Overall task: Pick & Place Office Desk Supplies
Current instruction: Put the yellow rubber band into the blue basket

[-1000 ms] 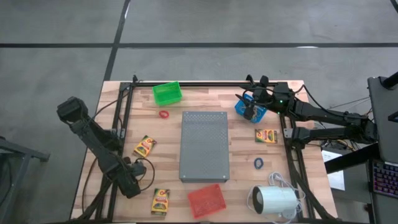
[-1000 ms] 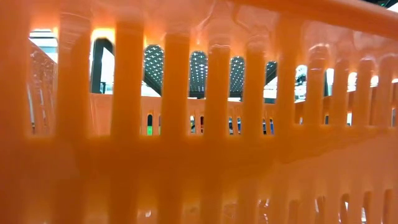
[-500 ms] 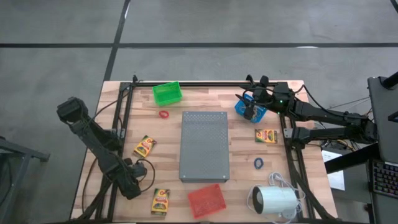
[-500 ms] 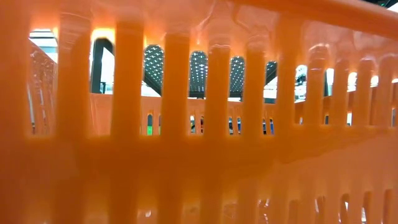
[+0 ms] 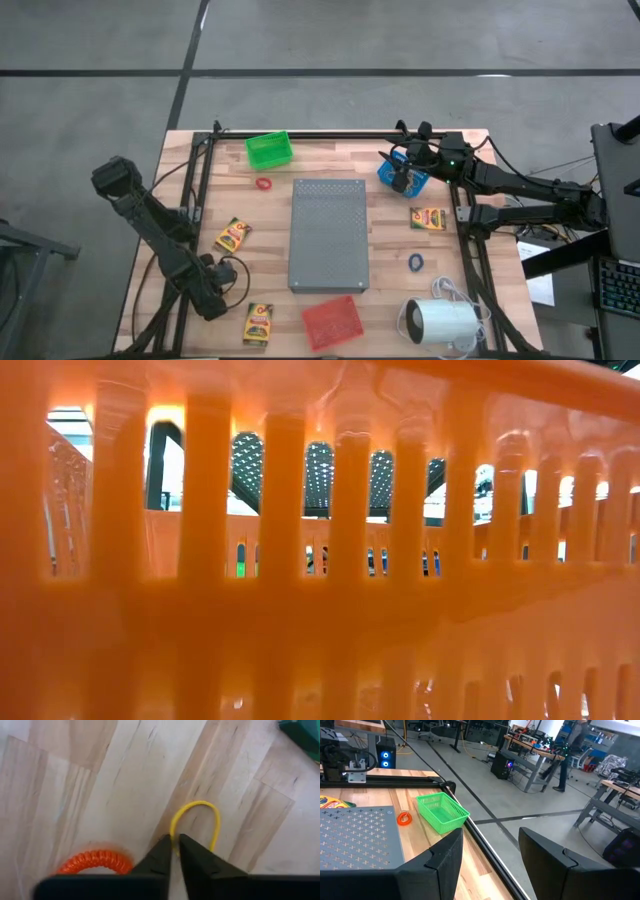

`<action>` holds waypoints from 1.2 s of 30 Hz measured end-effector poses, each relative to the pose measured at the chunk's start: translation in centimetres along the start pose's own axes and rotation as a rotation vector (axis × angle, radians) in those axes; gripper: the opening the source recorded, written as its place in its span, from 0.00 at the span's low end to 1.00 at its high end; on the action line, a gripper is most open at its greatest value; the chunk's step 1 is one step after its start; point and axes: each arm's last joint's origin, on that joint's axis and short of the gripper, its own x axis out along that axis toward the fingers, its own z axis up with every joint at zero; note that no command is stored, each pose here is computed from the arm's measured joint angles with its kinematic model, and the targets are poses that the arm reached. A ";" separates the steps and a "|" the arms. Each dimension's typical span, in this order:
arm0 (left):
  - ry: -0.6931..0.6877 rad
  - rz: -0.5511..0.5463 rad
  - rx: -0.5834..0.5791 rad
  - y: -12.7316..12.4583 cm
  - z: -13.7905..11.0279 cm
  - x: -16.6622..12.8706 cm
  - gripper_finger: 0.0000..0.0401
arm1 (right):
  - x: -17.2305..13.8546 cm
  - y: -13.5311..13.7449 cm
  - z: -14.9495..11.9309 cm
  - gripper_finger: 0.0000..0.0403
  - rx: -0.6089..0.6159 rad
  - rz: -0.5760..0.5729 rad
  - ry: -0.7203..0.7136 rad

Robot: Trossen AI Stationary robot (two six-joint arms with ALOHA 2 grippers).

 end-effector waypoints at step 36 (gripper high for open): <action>-0.400 -0.011 0.041 0.5 0.9 -7.5 0.00 | 0.0 0.0 0.0 0.48 -0.001 -0.001 0.001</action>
